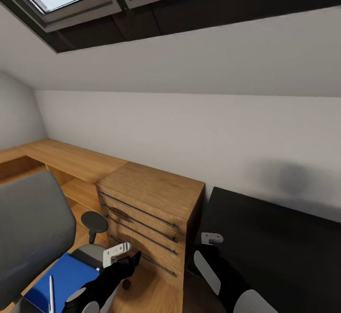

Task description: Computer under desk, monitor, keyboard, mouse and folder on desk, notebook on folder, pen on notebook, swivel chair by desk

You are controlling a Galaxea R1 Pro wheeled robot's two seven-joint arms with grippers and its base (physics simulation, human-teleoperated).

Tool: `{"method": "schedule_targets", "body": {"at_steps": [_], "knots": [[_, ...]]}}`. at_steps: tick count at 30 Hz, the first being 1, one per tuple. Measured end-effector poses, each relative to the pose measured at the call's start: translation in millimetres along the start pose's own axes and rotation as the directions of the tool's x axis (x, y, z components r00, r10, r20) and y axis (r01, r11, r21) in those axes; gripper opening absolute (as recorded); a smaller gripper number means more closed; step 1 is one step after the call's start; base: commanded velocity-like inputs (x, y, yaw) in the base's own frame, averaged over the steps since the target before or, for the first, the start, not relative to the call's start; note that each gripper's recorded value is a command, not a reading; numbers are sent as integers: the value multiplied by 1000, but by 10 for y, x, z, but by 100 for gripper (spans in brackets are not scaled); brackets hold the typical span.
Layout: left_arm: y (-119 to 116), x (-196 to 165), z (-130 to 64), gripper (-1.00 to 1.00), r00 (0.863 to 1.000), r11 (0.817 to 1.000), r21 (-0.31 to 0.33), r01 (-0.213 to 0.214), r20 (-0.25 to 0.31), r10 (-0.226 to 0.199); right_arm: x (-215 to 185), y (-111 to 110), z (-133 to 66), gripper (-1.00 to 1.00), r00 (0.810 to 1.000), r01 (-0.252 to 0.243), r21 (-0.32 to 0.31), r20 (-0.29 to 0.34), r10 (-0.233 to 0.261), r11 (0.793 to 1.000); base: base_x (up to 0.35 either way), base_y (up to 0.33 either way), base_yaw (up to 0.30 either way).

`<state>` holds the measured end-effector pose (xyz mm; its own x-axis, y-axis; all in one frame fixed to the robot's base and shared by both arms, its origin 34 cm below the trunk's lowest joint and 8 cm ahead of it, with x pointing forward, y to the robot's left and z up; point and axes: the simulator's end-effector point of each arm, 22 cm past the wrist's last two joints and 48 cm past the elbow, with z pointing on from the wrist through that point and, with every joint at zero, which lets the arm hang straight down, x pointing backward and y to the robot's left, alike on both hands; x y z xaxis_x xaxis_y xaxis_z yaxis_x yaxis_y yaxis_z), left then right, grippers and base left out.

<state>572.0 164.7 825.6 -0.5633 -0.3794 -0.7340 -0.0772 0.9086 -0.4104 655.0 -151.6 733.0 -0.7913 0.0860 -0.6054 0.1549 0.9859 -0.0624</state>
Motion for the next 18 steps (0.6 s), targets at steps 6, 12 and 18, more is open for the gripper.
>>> {"method": "schedule_targets", "body": {"at_steps": [6,12,18], "knots": [[0,0,0,100,1000,1000,0,0,0,0,1,4,-1,-100,1000,2,-1,0,-2,1000,0,0,0],[0,0,0,100,1000,1000,0,0,0,0,1,6,-1,-100,1000,2,-1,0,-2,1000,0,0,0],[0,0,0,100,1000,1000,0,0,0,0,1,6,-1,-100,1000,2,-1,0,-2,1000,0,0,0]]}}
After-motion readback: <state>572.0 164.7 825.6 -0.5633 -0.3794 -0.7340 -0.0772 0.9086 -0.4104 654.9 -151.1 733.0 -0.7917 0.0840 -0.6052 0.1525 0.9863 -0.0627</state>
